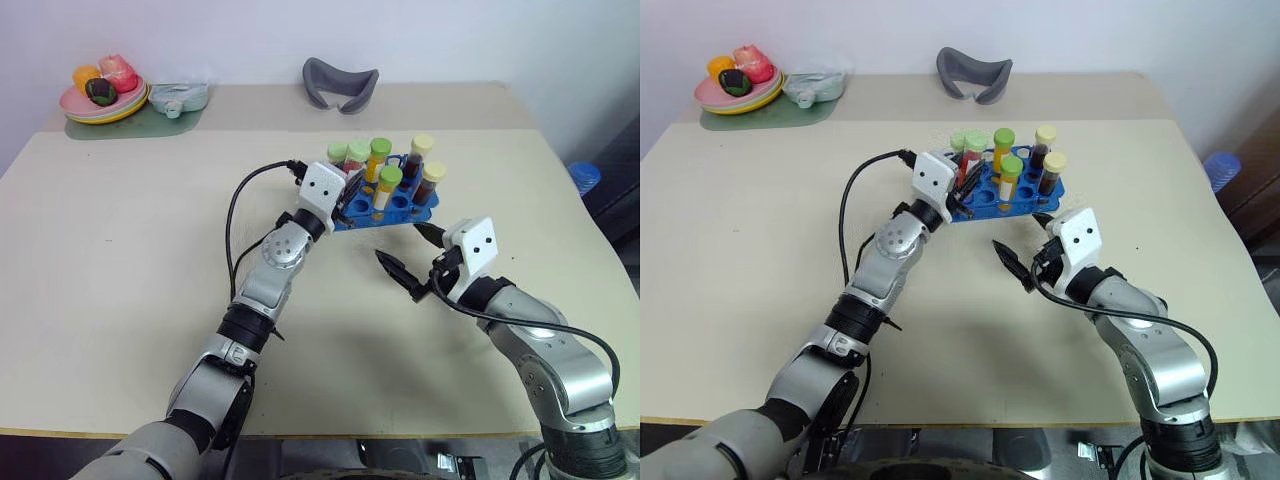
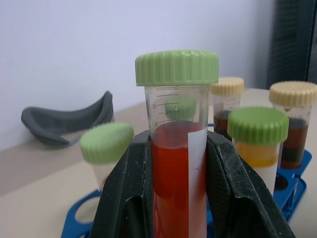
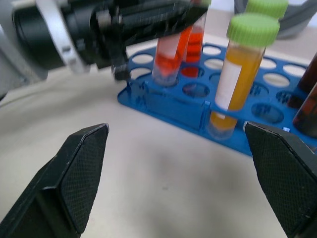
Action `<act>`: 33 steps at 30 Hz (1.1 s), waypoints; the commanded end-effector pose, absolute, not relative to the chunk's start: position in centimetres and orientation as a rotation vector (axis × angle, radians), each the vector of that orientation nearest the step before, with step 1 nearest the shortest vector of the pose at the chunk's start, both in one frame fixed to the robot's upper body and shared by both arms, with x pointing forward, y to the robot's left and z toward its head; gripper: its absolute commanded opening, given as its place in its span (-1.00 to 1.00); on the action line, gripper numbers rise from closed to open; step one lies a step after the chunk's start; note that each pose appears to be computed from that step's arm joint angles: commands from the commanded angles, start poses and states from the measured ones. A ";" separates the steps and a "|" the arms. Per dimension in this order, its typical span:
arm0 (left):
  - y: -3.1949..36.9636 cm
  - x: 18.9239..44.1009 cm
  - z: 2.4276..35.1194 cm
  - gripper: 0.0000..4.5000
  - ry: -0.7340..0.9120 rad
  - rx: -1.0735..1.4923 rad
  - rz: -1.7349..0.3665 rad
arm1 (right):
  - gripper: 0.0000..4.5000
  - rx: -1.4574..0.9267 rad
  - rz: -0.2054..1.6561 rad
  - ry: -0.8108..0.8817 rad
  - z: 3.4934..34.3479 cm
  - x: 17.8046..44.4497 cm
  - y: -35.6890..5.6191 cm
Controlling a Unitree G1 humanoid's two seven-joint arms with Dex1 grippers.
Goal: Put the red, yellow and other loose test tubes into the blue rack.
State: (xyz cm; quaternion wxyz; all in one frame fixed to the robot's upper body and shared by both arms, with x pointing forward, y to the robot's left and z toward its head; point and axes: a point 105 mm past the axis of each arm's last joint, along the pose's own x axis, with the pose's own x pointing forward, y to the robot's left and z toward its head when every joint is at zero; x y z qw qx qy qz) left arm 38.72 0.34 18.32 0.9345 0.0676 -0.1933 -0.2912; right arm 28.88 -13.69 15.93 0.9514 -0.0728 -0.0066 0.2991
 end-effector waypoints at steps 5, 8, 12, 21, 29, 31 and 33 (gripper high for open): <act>0.0 38.2 18.8 -0.64 -0.424 0.105 -0.605 | 1.00 -0.165 0.617 -0.065 17.3 28.9 -13.5; 0.0 38.2 18.8 -0.64 -0.424 0.091 -0.605 | 1.00 -0.164 0.621 -0.065 17.3 28.8 -13.4; 0.1 38.3 18.7 -0.64 -0.423 0.074 -0.601 | 1.00 -0.162 0.622 -0.065 17.3 28.8 -13.4; 0.1 38.6 18.1 -0.64 -0.417 0.078 -0.604 | 1.00 -0.160 0.624 -0.067 17.4 28.7 -13.2; -0.1 38.5 18.1 -0.64 -0.447 0.054 -0.609 | 1.00 -0.158 0.634 -0.070 17.4 28.8 -12.9; -0.3 38.5 18.1 -0.64 -0.453 0.055 -0.610 | 1.00 -0.159 0.637 -0.071 17.4 28.8 -12.8; -0.3 38.6 18.1 -0.64 -0.455 0.051 -0.607 | 1.00 -0.159 0.638 -0.073 17.5 28.8 -12.8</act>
